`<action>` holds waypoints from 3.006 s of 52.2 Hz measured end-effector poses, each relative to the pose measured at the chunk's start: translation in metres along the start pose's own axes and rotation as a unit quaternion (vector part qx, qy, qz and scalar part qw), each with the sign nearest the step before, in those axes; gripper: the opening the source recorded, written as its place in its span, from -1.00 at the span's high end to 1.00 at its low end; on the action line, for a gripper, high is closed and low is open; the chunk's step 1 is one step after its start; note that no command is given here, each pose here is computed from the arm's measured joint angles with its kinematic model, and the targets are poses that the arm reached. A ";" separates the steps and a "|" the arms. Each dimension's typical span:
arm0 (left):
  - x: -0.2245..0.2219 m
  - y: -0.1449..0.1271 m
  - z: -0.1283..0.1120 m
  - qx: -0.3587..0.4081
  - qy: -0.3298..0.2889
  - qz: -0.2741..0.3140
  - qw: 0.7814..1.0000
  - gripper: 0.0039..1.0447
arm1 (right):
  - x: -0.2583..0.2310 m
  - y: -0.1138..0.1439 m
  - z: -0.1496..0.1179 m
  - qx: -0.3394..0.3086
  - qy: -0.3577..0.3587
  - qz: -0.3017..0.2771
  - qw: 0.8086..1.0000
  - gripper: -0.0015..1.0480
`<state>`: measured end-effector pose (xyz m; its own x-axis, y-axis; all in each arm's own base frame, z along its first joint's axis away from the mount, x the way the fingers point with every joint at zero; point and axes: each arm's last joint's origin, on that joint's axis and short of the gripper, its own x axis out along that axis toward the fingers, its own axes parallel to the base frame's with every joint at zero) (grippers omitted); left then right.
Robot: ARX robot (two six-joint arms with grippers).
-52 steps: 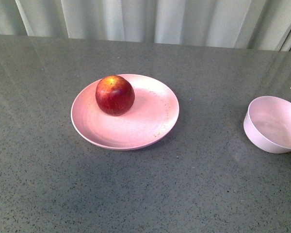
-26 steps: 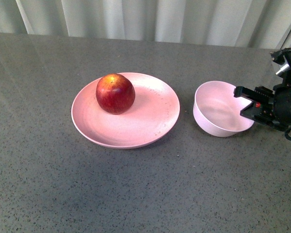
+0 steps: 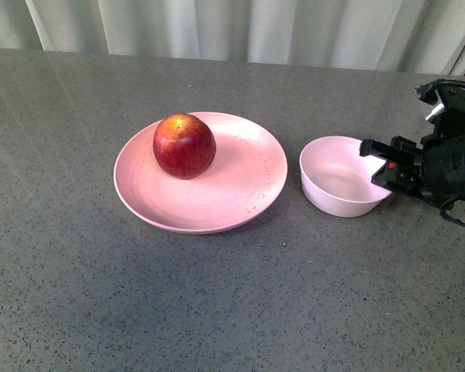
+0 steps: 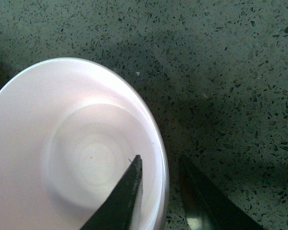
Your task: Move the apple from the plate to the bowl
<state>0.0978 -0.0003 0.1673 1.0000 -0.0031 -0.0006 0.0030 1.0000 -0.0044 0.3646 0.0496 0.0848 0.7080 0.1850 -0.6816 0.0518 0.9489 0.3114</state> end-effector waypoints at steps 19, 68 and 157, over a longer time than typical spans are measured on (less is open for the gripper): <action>0.000 0.000 0.000 0.000 0.000 0.000 1.000 -0.83 | -0.061 -0.013 0.021 -0.021 -0.133 0.002 0.991 -0.64; 0.000 0.000 0.000 0.000 0.000 0.000 1.000 -0.83 | -0.191 -0.036 -0.038 -0.148 -0.377 -0.040 0.914 0.47; 0.000 0.000 0.000 0.000 0.000 0.000 1.000 -0.83 | -0.250 -0.033 -0.107 -0.154 -0.392 -0.036 0.906 0.96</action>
<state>0.0978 -0.0003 0.1673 1.0000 -0.0034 -0.0006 0.0034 1.0000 -0.0044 0.1107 -0.0004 0.1742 0.9997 -0.0034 0.0238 0.0034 1.0000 0.0032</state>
